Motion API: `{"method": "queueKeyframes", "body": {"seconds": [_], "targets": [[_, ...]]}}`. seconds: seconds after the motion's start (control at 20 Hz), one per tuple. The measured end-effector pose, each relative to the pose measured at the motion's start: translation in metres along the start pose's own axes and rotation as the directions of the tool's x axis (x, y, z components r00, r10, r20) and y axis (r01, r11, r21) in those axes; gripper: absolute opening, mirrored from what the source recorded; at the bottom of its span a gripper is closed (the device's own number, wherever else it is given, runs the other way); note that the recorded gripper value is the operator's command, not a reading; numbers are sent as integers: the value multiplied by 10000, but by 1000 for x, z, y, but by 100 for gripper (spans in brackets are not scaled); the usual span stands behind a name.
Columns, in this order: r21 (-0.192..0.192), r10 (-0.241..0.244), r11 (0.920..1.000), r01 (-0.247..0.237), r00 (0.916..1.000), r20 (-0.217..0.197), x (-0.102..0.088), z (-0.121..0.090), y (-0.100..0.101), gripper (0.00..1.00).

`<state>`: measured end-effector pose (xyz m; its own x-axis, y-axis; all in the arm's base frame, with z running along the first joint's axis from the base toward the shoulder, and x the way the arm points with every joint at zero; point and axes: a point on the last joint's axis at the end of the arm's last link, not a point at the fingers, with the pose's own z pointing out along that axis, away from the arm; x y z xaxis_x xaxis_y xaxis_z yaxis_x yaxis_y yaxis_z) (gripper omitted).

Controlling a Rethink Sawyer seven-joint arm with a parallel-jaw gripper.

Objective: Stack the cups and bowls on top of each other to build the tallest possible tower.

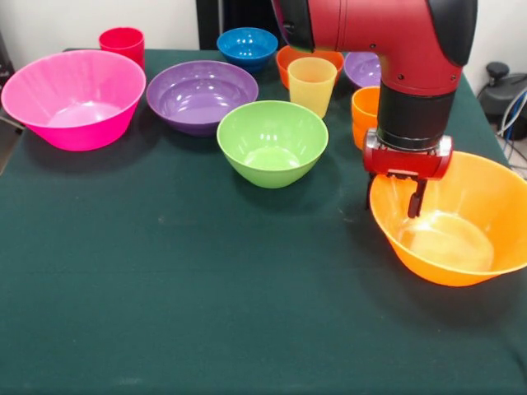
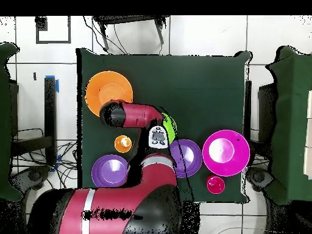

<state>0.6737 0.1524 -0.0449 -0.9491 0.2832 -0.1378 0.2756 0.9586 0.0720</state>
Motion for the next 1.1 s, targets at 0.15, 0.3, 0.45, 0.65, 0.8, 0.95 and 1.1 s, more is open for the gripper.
{"method": "queueKeyframes", "body": {"seconds": [0.15, 0.3, 0.45, 0.65, 0.8, 0.95, 1.1], "targets": [[-13, 10, 10000, -10, 10000, 13, -1, -1, 0, 100], [-83, 21, 10000, -20, 9999, 117, -6, -6, 3, 0], [-141, 10, 9999, -7, 9997, 229, -11, -13, 6, 0], [-163, 6, 9999, -2, 9997, 225, -10, -13, 7, 0], [-180, 10, 9998, -6, 9997, 227, -11, -13, 7, 0], [-275, 62, 9996, -56, 9998, 213, -12, -14, 9, 0], [-473, 215, 9987, -206, 9996, 171, -16, -17, 8, 0]]}}
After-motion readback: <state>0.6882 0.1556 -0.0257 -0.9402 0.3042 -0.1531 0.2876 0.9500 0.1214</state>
